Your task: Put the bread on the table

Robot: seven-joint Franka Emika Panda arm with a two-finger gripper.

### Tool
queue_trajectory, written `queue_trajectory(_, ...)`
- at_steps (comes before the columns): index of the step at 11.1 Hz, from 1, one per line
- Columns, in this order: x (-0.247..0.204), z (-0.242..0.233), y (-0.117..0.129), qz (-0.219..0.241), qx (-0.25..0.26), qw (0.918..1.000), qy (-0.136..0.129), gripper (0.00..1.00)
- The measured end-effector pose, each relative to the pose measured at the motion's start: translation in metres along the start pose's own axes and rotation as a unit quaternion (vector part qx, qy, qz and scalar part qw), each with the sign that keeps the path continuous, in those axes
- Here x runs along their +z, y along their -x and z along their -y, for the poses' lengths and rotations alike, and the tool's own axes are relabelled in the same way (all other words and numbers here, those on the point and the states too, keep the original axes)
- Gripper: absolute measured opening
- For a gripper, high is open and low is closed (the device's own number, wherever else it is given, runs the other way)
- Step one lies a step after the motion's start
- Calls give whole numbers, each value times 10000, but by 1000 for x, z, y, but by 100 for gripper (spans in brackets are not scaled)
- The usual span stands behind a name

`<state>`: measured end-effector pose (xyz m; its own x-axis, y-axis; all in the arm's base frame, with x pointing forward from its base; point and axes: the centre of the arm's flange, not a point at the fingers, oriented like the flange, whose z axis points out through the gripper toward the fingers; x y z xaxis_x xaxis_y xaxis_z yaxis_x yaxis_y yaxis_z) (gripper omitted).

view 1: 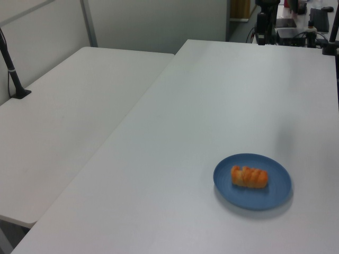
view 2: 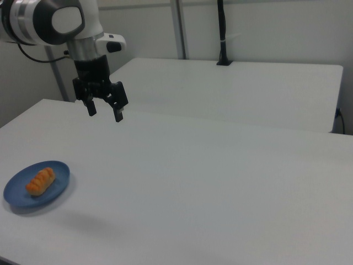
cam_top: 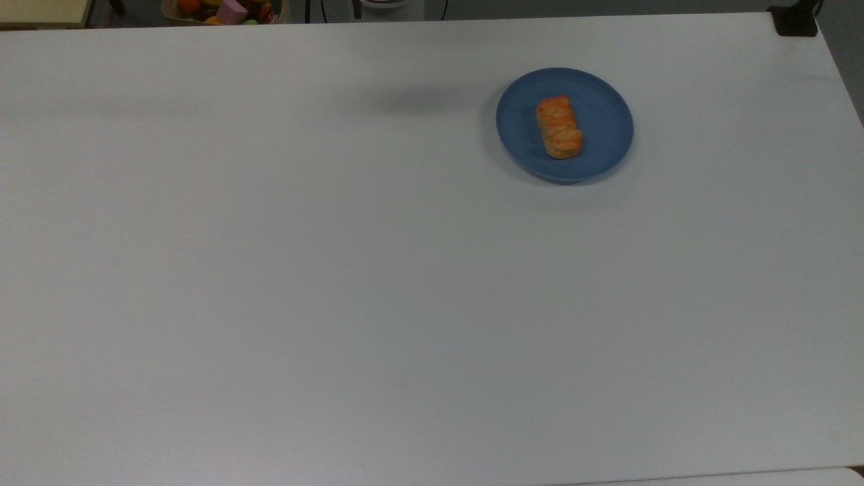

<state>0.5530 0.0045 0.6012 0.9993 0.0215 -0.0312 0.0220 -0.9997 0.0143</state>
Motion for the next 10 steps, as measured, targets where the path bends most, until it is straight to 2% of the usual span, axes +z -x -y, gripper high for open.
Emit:
queue_trajectory(6, 4, 15, 0, 43, -130, 9999, 2, 100)
queue_trajectory(8, 10, 58, 3, 108, -171, 9998, 6, 100)
queue_trajectory(10, 19, 125, 14, 193, -311, 9993, 43, 100)
